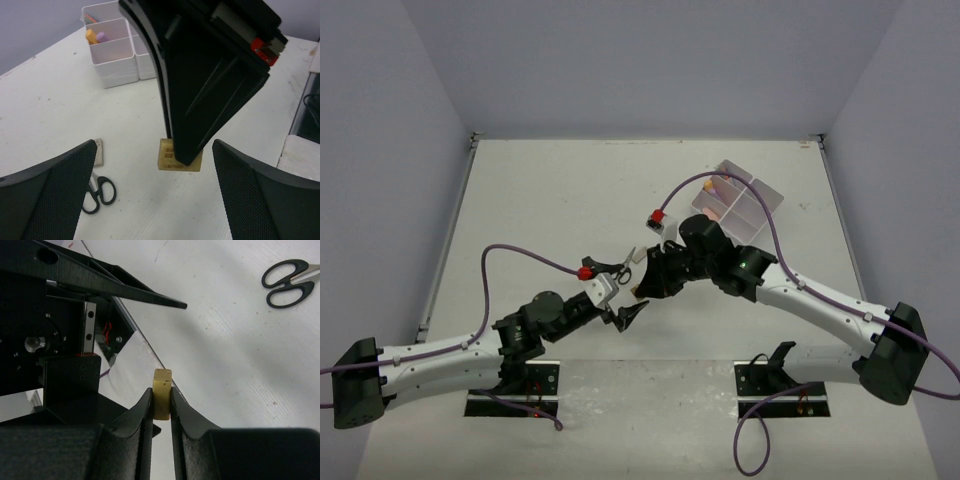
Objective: Sort the stationery into containers
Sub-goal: Place the stationery in the storage box.
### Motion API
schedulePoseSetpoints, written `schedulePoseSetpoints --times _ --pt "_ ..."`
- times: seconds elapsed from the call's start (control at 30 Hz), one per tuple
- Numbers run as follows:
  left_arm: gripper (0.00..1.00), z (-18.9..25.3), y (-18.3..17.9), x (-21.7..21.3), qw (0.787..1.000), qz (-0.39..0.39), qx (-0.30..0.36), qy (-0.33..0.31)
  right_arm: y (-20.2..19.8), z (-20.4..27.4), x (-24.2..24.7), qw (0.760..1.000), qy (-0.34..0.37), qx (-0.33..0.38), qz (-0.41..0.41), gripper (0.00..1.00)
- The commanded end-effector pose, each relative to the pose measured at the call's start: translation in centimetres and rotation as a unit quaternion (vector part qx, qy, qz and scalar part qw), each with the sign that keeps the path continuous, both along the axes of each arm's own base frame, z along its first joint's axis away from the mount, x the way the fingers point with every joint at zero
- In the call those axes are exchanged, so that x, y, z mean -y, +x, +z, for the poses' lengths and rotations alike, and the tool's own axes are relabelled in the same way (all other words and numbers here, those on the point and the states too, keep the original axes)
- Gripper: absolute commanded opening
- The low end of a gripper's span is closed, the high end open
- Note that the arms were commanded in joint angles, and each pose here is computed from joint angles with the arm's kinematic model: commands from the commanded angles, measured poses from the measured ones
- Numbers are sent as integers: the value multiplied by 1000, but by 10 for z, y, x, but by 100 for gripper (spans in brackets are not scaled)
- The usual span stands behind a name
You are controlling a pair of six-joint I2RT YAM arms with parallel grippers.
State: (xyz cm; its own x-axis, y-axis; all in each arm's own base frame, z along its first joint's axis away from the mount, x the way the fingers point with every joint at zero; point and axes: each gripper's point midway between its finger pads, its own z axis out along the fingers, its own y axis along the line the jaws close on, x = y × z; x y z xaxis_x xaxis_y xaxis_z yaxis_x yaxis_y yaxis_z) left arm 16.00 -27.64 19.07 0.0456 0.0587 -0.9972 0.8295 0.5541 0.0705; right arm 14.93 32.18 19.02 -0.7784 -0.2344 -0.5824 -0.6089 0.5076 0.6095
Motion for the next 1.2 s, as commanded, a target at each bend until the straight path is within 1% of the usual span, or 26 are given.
schedulePoseSetpoints --times 0.0,0.03,0.07,0.13,0.17,0.2,0.23,0.27,0.3,0.33,0.37,0.47,0.5,0.53,0.6,0.67,0.73,0.83,0.93,1.07,1.17 --pt "100 22 22 -15 995 86 -22 -51 45 12 16 996 -24 67 -61 0" --pt "100 23 23 -16 994 92 -32 -50 61 10 28 993 -38 71 -86 0" --pt "100 24 25 -19 991 107 -51 -64 73 9 37 991 -45 75 -100 0" --pt "100 24 26 -22 987 124 -81 -59 94 6 58 985 -67 87 -130 0" --pt "100 26 28 -26 982 142 -103 -73 118 10 79 974 -89 108 -180 0" --pt "100 28 31 -32 979 161 -106 -63 125 13 86 971 -97 116 -187 0" --pt "100 16 31 -41 970 188 -145 -45 136 9 104 959 -136 135 -209 0" --pt "100 31 35 -49 957 225 -171 -69 149 17 116 950 -150 150 -230 0" --pt "100 35 34 -54 955 232 -178 -55 156 19 124 944 -165 159 -239 0" --pt "100 22 33 -70 939 273 -206 -29 163 17 135 935 -191 166 -248 0" --pt "100 37 34 -75 930 292 -218 -44 171 26 141 929 -194 174 -264 0" --pt "100 50 24 -84 931 282 -229 -27 182 38 140 930 -191 186 -254 0" --pt "100 52 21 -87 932 277 -233 -23 188 39 148 920 -217 205 -252 0" --pt "100 52 16 -91 934 269 -235 -13 198 37 164 901 -262 226 -263 0" --pt "100 52 8 -94 941 247 -232 0 218 34 203 849 -360 259 -288 0" --pt "100 48 4 -95 949 225 -218 18 235 23 220 820 -424 265 -278 0" --pt "100 41 6 -99 949 235 -210 24 247 18 233 802 -456 261 -283 0" --pt "100 36 6 -101 946 241 -214 34 253 13 239 799 -464 254 -285 0" --pt "100 35 7 -104 945 248 -211 31 251 3 239 804 -467 247 -273 0" --pt "100 37 5 -103 948 238 -211 23 251 -17 258 793 -491 225 -282 0" --pt "100 36 5 -103 948 238 -211 24 249 -24 257 797 -488 216 -281 0"
